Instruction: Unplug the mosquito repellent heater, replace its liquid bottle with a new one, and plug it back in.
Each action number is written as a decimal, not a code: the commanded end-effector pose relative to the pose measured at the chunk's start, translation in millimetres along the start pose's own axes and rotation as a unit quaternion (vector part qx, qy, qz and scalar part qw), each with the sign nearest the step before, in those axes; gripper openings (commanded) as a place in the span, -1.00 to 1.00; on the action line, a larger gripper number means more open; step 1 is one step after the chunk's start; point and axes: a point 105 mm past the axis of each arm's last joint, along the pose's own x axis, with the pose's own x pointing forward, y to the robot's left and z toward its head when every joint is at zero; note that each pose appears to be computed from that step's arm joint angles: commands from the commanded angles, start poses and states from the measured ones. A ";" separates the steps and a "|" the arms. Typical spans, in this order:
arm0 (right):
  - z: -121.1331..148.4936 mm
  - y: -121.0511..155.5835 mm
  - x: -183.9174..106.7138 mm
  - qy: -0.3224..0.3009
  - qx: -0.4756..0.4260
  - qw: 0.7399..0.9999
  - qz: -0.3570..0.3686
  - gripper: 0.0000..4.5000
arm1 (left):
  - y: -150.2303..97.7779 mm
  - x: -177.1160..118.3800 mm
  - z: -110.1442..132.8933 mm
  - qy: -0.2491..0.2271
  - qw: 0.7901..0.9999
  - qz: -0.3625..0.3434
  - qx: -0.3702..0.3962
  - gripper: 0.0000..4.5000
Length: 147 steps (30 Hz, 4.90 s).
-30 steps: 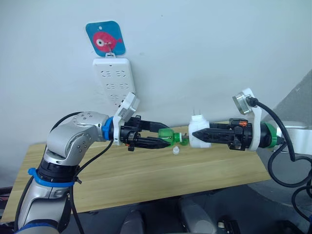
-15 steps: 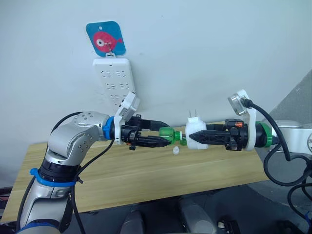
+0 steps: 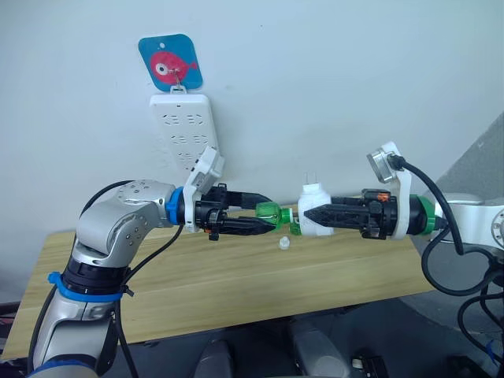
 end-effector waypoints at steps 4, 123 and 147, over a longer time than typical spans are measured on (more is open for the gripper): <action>4.2 9.5 -6.2 0.008 -0.022 1.000 0.013 0.32 | -10.4 3.5 9.5 -0.008 0.999 -0.025 0.026 0.04; 2.7 12.4 2.4 0.027 -0.013 0.999 0.013 1.00 | -2.7 20.3 6.4 -0.042 0.998 -0.008 0.042 0.04; -18.0 10.5 -37.3 0.037 -0.130 0.988 -0.077 0.40 | 16.9 17.5 15.1 -0.112 0.993 0.031 0.017 0.04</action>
